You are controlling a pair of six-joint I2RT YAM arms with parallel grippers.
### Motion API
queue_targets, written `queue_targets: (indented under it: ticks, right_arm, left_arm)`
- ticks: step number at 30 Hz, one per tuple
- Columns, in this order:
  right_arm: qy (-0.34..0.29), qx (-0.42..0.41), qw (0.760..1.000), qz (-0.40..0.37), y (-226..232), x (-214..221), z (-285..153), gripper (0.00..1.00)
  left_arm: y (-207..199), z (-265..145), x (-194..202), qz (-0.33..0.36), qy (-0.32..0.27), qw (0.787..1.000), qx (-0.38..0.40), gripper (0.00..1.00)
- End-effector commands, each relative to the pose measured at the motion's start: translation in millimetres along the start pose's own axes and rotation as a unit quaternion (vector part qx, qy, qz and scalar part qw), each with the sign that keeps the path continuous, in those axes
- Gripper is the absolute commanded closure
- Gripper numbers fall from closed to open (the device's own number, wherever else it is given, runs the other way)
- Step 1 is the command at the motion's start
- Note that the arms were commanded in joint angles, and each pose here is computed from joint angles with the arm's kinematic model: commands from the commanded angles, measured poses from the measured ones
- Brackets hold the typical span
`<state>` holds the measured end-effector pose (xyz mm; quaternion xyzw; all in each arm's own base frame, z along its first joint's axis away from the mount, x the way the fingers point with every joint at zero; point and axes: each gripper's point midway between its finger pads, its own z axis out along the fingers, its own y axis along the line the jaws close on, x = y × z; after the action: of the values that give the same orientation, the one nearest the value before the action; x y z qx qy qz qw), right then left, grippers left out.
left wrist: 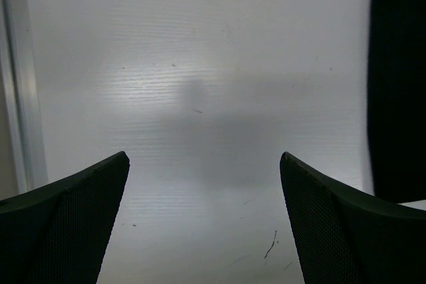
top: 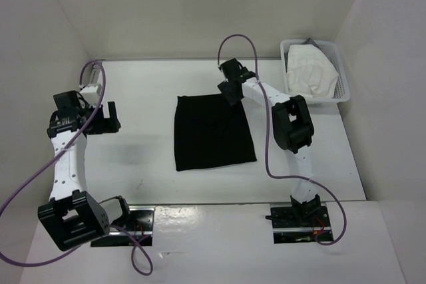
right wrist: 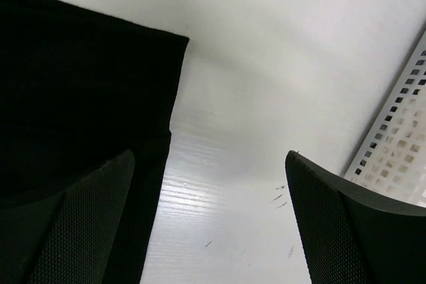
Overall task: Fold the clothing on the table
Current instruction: Flatten the skirt out
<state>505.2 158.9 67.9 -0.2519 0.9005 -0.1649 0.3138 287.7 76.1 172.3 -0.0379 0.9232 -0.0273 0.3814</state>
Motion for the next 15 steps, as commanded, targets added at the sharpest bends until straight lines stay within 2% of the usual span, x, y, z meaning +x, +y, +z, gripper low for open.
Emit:
queue_targets:
  ticks: [1, 3, 4, 7, 13, 15]
  right_arm:
    - [-0.059, 0.004, 0.997, 0.041, -25, -38, -40, 0.02]
    - [-0.084, -0.017, 0.995, 0.054, -28, -47, -62, 0.02]
    - [-0.108, -0.023, 0.992, 0.068, -37, -56, -87, 0.02]
    - [-0.124, -0.046, 0.989, 0.072, -45, -50, -119, 0.02]
    - [-0.064, -0.054, 0.995, 0.051, -32, 6, -116, 0.08]
    - [-0.053, -0.056, 0.995, 0.057, -28, 16, -114, 0.1]
  left_arm:
    - [-31, 4, 2, 0.041, 0.011, 0.998, 0.055, 0.0]
    - [-47, 7, 3, 0.071, 0.021, 0.994, 0.077, 0.0]
    - [-63, 11, 5, 0.091, 0.035, 0.991, 0.094, 0.0]
    - [-93, 21, 11, 0.119, 0.06, 0.982, 0.132, 0.03]
    - [-137, 55, 22, 0.122, 0.129, 0.965, 0.195, 0.06]
    - [-143, 72, 27, 0.104, 0.16, 0.961, 0.201, 0.06]
